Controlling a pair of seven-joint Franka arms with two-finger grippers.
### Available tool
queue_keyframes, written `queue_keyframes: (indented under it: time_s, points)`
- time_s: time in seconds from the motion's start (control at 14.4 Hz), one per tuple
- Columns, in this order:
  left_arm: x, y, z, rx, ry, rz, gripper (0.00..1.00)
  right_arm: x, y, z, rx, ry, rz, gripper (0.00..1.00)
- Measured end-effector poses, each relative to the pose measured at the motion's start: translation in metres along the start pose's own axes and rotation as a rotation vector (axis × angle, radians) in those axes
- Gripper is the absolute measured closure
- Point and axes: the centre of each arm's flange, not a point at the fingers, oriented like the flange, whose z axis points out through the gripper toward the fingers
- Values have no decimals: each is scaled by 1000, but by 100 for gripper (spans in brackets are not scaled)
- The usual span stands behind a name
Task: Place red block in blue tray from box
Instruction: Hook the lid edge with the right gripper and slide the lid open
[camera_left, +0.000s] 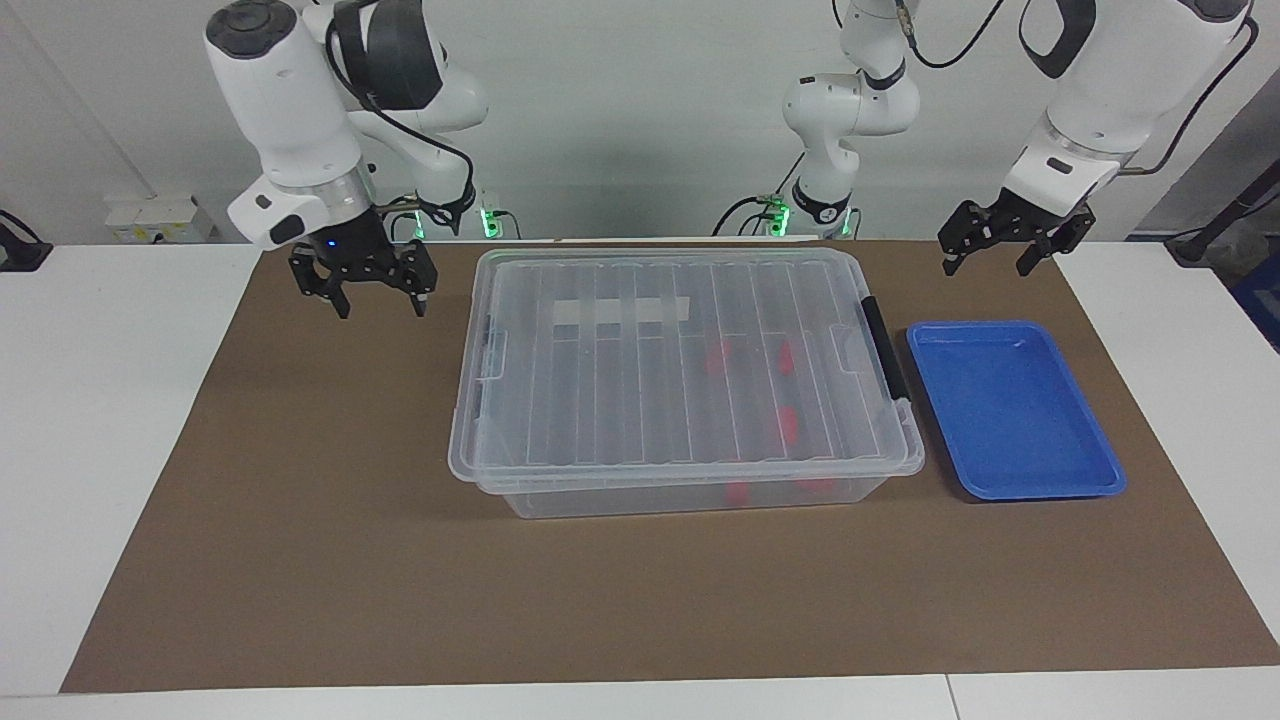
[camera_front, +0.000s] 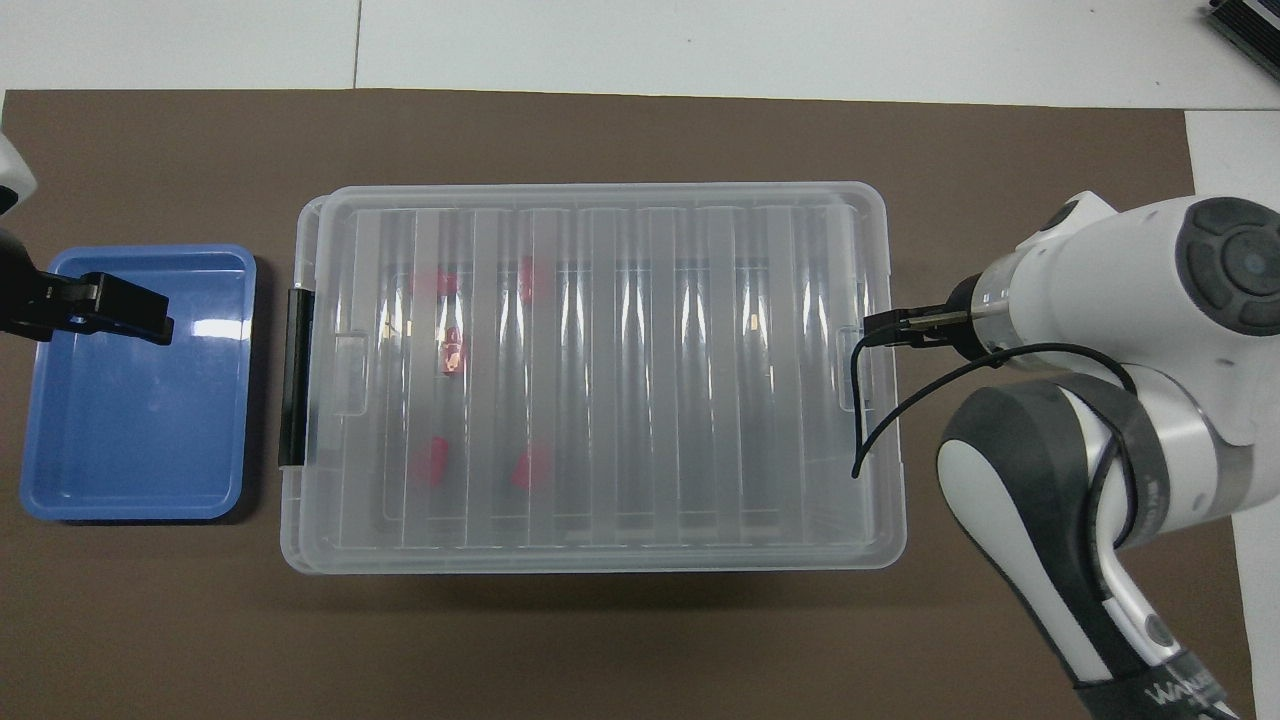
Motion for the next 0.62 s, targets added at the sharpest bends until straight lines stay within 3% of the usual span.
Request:
queue_keyframes:
  time_s: [0.62]
  points:
    - [0, 0, 0, 0, -1, 0, 0, -1, 3, 31, -9, -34, -20, 0]
